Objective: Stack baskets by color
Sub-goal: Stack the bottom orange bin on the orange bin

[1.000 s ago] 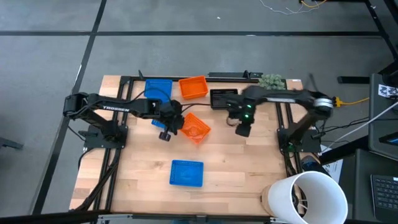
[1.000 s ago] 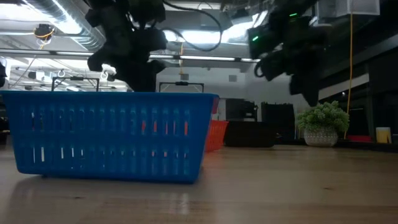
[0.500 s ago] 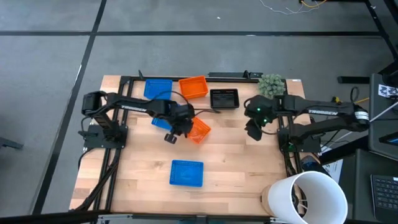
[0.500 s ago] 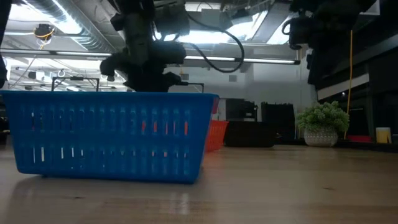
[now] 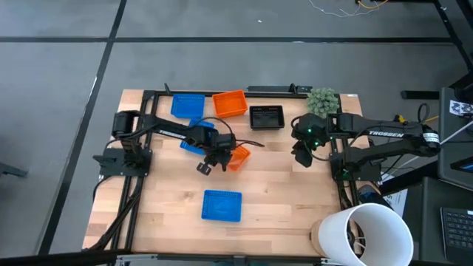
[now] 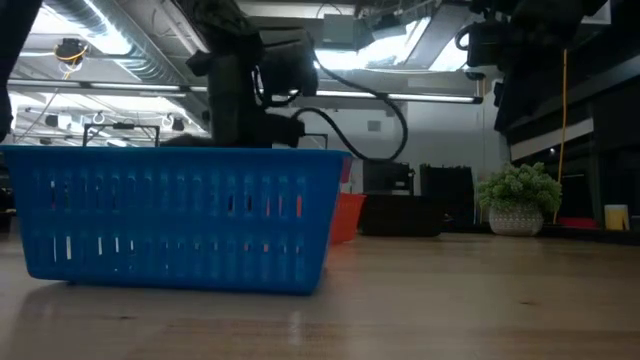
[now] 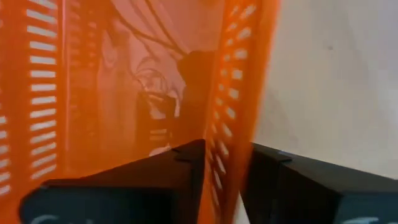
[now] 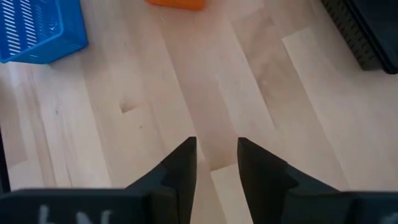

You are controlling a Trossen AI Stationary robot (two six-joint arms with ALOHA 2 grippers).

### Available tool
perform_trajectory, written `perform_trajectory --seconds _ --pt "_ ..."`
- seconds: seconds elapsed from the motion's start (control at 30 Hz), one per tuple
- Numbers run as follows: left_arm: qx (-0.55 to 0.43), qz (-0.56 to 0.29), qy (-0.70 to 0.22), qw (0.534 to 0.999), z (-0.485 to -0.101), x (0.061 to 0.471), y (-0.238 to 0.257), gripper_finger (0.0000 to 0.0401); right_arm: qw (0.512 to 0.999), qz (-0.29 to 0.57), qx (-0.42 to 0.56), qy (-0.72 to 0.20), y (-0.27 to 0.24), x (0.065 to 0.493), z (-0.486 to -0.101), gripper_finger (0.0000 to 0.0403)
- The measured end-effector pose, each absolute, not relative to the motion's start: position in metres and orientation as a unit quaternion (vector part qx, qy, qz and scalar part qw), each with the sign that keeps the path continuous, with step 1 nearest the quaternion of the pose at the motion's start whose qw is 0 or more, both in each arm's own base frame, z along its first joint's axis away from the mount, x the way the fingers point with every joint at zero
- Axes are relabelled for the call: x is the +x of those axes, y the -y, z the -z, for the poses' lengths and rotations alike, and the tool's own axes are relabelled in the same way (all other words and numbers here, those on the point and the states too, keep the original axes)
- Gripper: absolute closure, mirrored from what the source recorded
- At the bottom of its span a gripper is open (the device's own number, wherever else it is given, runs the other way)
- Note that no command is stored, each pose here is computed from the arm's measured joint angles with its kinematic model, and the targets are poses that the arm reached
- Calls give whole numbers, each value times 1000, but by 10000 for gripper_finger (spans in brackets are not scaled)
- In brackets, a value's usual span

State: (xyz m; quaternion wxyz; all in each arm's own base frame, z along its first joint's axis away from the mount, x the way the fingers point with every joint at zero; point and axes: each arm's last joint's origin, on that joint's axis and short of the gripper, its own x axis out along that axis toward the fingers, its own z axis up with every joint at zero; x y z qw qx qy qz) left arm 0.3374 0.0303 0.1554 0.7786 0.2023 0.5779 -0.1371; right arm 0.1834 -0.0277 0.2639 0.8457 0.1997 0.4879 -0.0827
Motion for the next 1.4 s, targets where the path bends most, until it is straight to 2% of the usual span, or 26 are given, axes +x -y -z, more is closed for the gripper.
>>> perform_trajectory --seconds 0.13,0.3,0.4,0.53,0.7,0.83,1.0,1.1,1.4 --pt "220 124 -584 772 -163 342 -27 391 846 87 197 -488 28 183 -264 288" --pt "255 71 -551 791 -230 355 -36 400 846 89 194 -488 28 183 -264 288" --pt "264 24 -533 803 -270 359 -65 400 846 89 194 -488 28 184 -264 288" --pt "224 -62 -525 819 -305 351 -135 401 846 89 193 -489 28 183 -264 288" --pt "109 -107 -519 841 -296 329 -225 401 846 89 192 -490 28 183 -263 288" --pt "48 -112 -528 840 -277 321 -253 401 849 80 177 -492 28 183 -263 288" --pt "-17 -71 -537 840 -247 329 -259 401 851 74 166 -492 28 183 -263 288" --pt "-23 -77 -569 818 -227 334 -259 401 851 75 168 -492 28 183 -263 288" --pt "-25 -88 -576 812 -224 346 -246 401 851 75 167 -493 28 183 -263 288"
